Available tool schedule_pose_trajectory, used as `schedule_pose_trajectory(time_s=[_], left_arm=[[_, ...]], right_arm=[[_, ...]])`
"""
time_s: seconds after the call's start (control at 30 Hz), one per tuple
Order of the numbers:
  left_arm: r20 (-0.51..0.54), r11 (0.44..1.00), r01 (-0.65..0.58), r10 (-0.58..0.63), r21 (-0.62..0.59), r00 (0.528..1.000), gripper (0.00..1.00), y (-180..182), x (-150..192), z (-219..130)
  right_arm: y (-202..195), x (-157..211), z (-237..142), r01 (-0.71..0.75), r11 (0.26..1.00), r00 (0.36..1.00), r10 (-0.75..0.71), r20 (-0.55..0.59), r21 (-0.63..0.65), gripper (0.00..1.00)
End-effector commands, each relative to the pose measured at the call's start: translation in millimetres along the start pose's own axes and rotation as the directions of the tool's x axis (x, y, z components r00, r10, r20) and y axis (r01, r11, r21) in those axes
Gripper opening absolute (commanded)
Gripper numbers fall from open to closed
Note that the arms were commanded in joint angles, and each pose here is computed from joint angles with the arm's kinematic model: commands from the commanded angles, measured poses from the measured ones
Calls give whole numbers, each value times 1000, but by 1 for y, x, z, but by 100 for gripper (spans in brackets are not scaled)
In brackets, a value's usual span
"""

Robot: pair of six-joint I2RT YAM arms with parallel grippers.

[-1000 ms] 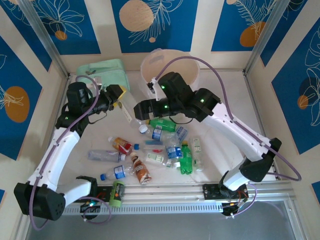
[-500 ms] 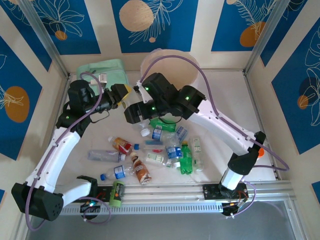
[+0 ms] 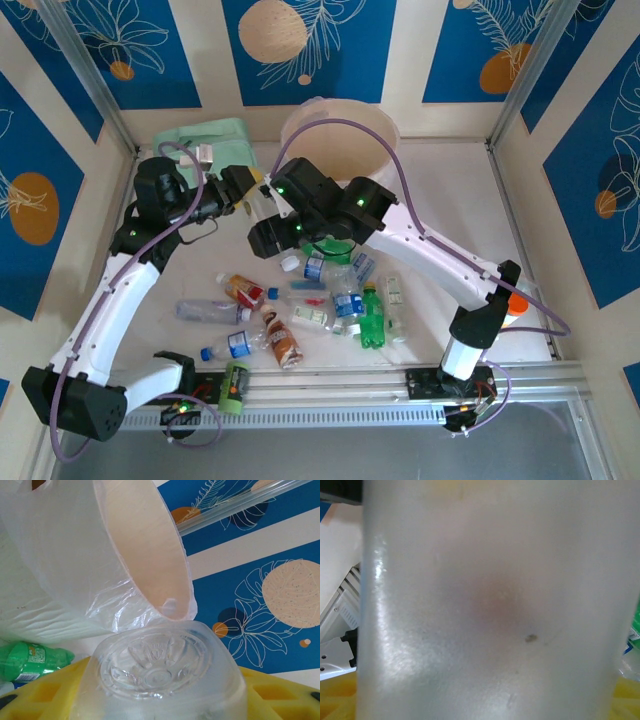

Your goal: Put the plastic bottles in the bin

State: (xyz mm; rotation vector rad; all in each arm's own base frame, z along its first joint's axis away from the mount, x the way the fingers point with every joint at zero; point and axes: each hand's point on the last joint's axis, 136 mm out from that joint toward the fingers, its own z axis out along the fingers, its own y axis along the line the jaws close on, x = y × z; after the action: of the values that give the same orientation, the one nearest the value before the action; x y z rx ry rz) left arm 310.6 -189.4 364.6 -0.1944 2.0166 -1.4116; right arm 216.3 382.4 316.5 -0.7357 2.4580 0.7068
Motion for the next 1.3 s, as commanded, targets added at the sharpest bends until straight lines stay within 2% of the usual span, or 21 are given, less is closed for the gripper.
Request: schedule_pose_trajectory(time_s=[0.0, 0.3, 0.37, 0.5, 0.53, 0.57, 0.7, 0.93, 1.03, 1.27], left_arm=[[4, 999, -41, 41, 19, 999, 43, -11, -3, -1], [9, 999, -34, 34, 3, 999, 45, -7, -7, 4], [17, 999, -34, 34, -12, 999, 56, -4, -8, 4], [49, 999, -42, 44, -22, 998, 86, -3, -11, 0], [58, 998, -50, 51, -26, 997, 97, -4, -12, -2], [67, 998, -59, 61, -30, 996, 100, -6, -13, -3], [89, 988, -126, 134, -87, 987, 100, -9, -17, -15], [131, 924, -192, 246, -330, 960, 100, 24, -16, -49], [130, 896, -179, 251, -406, 959, 100, 41, -12, -58], [138, 869, -135, 225, -476, 965, 100, 70, 6, -73]], right_arm=[[2, -4, -7, 18, 1000, 1000, -18, 22, 8, 73], [5, -3, -12, 20, 1000, 999, -21, 40, 2, 55], [4, -3, -12, 21, 1000, 999, -21, 46, 3, 54], [3, -4, -15, 19, 1000, 998, -19, 57, 4, 52], [3, -4, -15, 18, 1000, 998, -18, 60, 6, 52], [2, -5, -16, 18, 1000, 998, -18, 62, 10, 52], [0, -8, -20, 11, 1000, 997, -13, 80, 22, 52], [-10, -19, -38, -14, 998, 991, 6, 134, 60, 52], [-14, -26, -51, -33, 998, 985, 23, 172, 59, 52], [-35, -43, -90, -97, 992, 960, 73, 272, 78, 51]])
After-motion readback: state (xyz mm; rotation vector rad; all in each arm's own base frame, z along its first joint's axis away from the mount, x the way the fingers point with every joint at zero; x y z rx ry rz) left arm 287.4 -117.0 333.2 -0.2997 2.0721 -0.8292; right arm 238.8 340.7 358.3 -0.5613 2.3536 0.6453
